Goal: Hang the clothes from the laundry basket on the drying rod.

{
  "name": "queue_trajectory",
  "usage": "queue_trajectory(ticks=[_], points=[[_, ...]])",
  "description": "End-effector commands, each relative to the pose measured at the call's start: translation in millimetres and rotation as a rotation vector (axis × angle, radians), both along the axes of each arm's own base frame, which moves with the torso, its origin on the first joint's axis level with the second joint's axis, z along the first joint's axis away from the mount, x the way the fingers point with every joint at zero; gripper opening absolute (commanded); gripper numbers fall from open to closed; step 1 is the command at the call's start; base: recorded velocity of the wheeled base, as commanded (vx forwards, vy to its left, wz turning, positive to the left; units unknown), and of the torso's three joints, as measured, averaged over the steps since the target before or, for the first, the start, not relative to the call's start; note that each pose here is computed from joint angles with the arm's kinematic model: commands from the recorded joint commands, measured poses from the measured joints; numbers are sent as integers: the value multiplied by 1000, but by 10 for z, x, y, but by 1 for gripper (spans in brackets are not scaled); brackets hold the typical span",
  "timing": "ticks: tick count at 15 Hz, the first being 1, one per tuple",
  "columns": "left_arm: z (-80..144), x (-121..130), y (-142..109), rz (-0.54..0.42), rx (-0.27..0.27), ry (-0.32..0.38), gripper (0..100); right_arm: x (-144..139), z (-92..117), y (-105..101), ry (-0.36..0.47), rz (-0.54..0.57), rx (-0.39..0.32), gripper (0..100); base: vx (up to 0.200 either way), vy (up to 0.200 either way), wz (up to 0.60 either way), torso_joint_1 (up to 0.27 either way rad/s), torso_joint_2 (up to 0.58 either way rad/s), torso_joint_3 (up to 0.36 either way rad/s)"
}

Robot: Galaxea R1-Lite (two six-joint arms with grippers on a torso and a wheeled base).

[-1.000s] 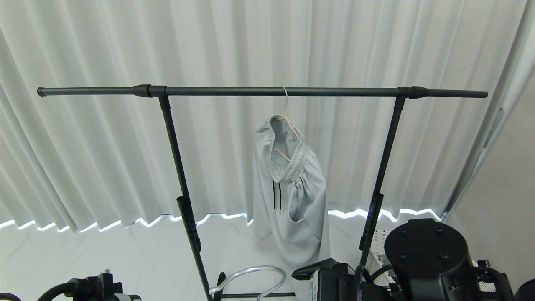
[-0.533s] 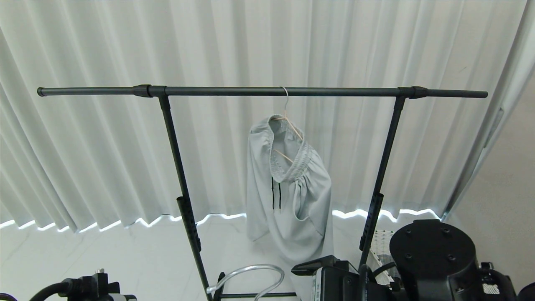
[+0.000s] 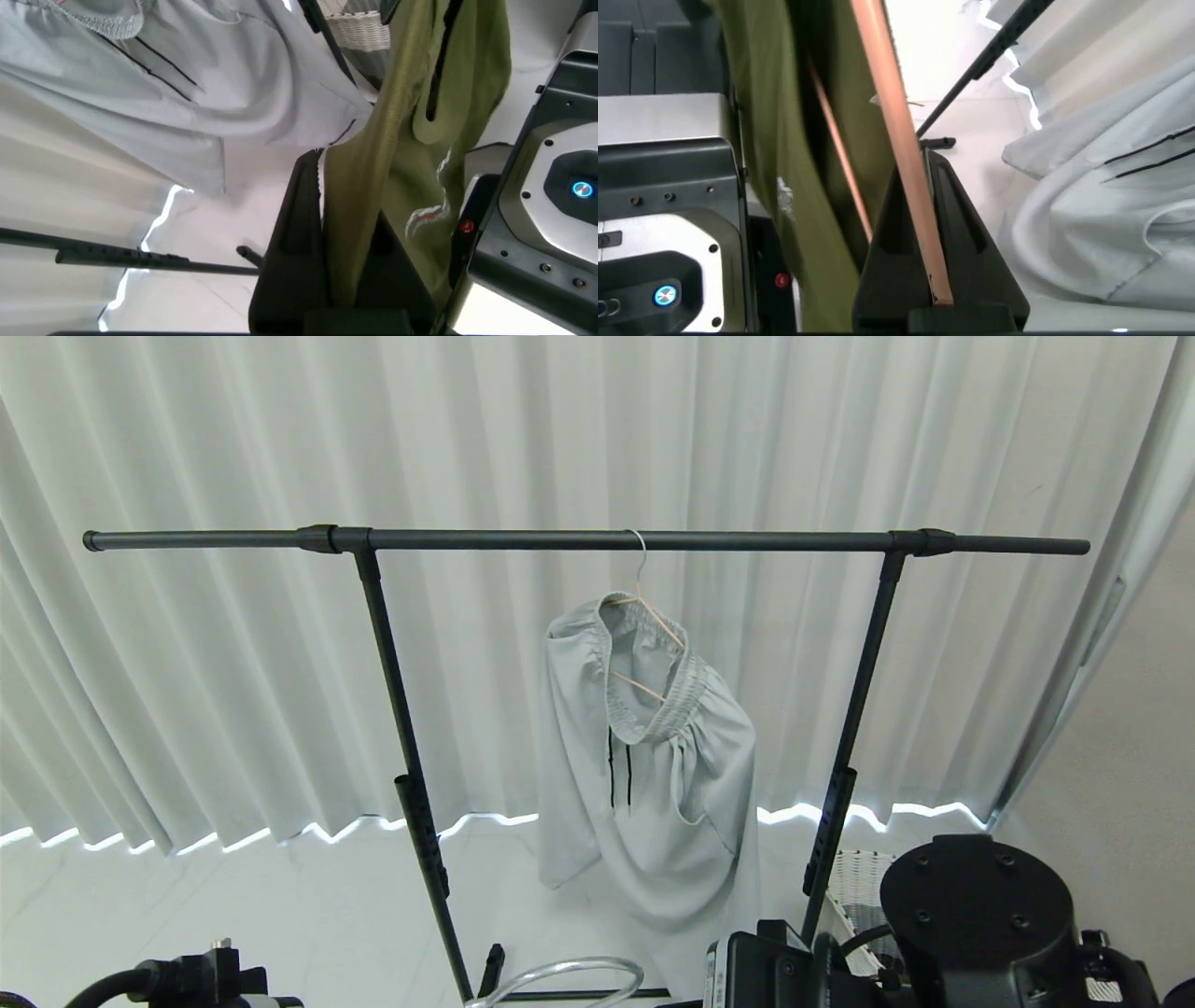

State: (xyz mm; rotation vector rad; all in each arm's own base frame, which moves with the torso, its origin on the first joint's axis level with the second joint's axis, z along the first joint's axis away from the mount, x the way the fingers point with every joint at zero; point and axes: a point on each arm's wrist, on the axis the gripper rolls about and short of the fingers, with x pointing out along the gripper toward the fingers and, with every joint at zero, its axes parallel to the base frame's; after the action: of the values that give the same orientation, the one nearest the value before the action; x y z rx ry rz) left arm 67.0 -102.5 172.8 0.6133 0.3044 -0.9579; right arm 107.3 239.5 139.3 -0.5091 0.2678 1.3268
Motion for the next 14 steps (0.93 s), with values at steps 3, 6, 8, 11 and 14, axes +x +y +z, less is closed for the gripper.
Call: queue_trajectory(ticks=[3, 6, 8, 11, 14], points=[[-2, 0, 2, 3, 1, -2, 0, 1, 14, 0, -6, -1, 6, 0, 0, 0, 0, 0, 0, 0], [-6, 5, -1, 6, 5, -1, 100, -4, 48, -12, -16, 0, 24, 0, 0, 0, 0, 0, 0, 0], [-8, 7, 5, 12, 4, -1, 100, 22, 76, -66, -22, -18, 33, 0, 0, 0, 0, 0, 0, 0], [-19, 8, 13, 20, 4, 5, 100, 70, 113, -210, -32, -59, 42, 0, 0, 0, 0, 0, 0, 0], [-20, 57, 56, 73, 2, 4, 100, 104, 108, -487, -52, -122, 35, 0, 0, 0, 0, 0, 0, 0]])
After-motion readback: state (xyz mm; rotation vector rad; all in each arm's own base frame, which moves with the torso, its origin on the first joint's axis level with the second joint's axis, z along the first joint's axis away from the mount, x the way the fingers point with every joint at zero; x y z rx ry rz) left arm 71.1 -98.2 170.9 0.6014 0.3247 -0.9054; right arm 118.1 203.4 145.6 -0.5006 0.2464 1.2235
